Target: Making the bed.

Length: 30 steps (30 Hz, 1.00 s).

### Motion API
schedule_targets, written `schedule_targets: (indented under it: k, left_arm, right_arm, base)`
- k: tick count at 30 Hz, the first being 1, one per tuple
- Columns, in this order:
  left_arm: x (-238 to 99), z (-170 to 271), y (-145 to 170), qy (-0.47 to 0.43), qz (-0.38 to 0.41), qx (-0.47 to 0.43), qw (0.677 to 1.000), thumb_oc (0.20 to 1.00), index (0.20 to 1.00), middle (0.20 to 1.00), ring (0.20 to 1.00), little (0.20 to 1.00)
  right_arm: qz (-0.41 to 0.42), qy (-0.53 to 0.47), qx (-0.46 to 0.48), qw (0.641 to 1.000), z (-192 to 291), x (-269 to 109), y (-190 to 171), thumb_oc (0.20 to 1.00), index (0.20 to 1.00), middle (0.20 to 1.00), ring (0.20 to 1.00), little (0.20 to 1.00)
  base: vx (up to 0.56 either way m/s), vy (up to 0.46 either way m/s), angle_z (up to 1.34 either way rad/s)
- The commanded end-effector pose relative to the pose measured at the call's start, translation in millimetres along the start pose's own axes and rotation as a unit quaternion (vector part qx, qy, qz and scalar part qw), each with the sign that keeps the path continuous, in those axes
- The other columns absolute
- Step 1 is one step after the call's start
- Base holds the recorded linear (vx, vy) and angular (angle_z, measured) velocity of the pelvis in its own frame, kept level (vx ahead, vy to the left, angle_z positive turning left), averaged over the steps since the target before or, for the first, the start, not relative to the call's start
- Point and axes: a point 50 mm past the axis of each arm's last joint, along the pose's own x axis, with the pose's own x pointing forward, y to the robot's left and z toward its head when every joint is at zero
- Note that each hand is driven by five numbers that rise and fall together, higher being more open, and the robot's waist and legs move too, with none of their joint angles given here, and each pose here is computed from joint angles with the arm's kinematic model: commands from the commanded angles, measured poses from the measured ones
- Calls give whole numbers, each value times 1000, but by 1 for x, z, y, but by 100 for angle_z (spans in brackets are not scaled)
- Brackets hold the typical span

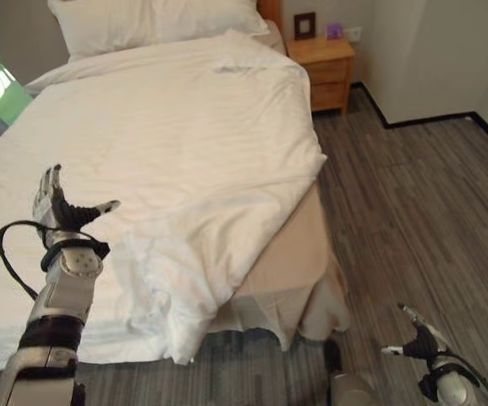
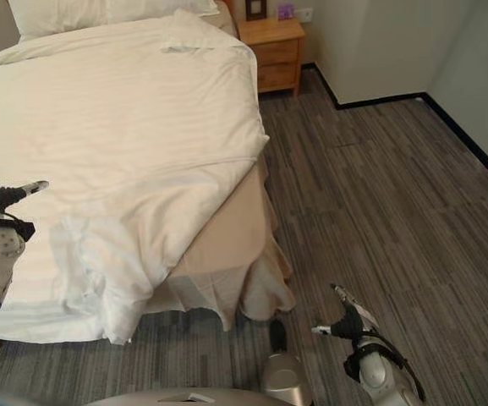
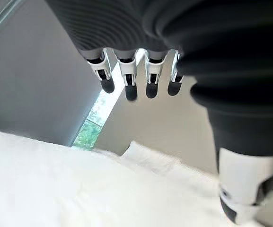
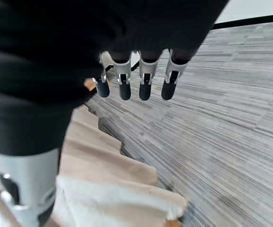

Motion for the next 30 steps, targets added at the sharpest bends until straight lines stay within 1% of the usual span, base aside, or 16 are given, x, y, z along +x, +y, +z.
schedule_targets:
  k: [1,6,12,13,14,16,18,20,22,23,24,26,27,28,29,30]
  left_arm:
    - [32,9,36,-4,58,64,996,1000,1000,1000,1000,1000]
    - [40,-3,41,25,32,135,990,1000,1000,1000,1000,1000]
    - [23,-28,3,94,-68,180,977,1000,1000,1000,1000,1000]
    - [23,-28,3,94,-68,180,977,1000,1000,1000,1000,1000]
    - [13,-42,-7,123,-99,175,972,859,859,859,859,859]
    - [6,-51,-13,142,-114,167,969,542,542,542,542,542]
    - [-2,-62,-17,165,-127,147,967,200,200,200,200,200]
    - [-5,-63,-20,169,-130,121,970,200,200,200,200,200]
    - [4,-40,-20,137,-106,41,984,200,200,200,200,200]
    - [4,-2,-33,77,-89,-37,992,200,200,200,200,200]
    - [4,-3,-33,78,-89,-37,992,200,200,200,200,200]
    - [-13,39,-55,13,-105,-136,985,200,200,200,200,200]
    - [-14,38,-55,15,-104,-136,985,200,200,200,200,200]
    - [-29,57,-66,-12,-117,-185,976,200,200,200,200,200]
    - [-29,57,-66,-12,-117,-185,976,200,200,200,200,200]
    - [-86,104,-105,-61,-208,-293,931,200,200,200,200,200]
  right_arm:
    - [-28,-63,-7,998,20,4,-14,1000,1000,1000,1000,1000]
    - [-23,-74,-4,997,26,3,-6,1000,1000,1000,1000,1000]
    - [-18,-62,-9,998,27,17,3,1000,1000,1000,1000,1000]
    - [-18,-63,-9,998,27,17,3,1000,1000,1000,1000,1000]
    - [-16,-63,-11,998,26,17,2,1000,1000,1000,1000,1000]
    - [-14,-64,-11,998,26,17,1,1000,1000,1000,1000,1000]
    - [-12,-66,-15,998,25,15,-1,1000,1000,1000,1000,1000]
    - [-8,-64,-18,998,23,14,-1,1000,1000,1000,1000,1000]
    - [1,-58,-23,998,20,12,1,1000,1000,1000,1000,1000]
    - [5,-55,-29,998,22,17,5,1000,1000,1000,1000,1000]
    - [5,-56,-29,998,22,17,5,1000,1000,1000,1000,1000]
    - [4,-59,-37,998,27,25,4,1000,1000,1000,1000,1000]
    - [5,-60,-37,997,27,26,4,1000,1000,1000,1000,1000]
    - [-2,-67,-47,997,33,32,-1,1000,1000,1000,1000,1000]
    - [-2,-67,-47,997,33,32,-1,1000,1000,1000,1000,1000]
    - [-20,-54,-52,997,35,42,-6,1000,1000,1000,1000,1000]
  base:
    - [-138,-6,-19]
    - [-108,-17,-27]
    - [-81,-19,-7]
    - [7,7,-11]
    - [14,5,-13]
    - [13,12,-10]
    - [7,14,-5]
    - [0,0,0]
    - [-18,-40,10]
    - [-29,-25,15]
    - [-43,-28,14]
    - [-27,-39,18]
    - [-97,-50,7]
    - [-93,-29,-1]
    - [-375,48,-2]
    - [-305,73,9]
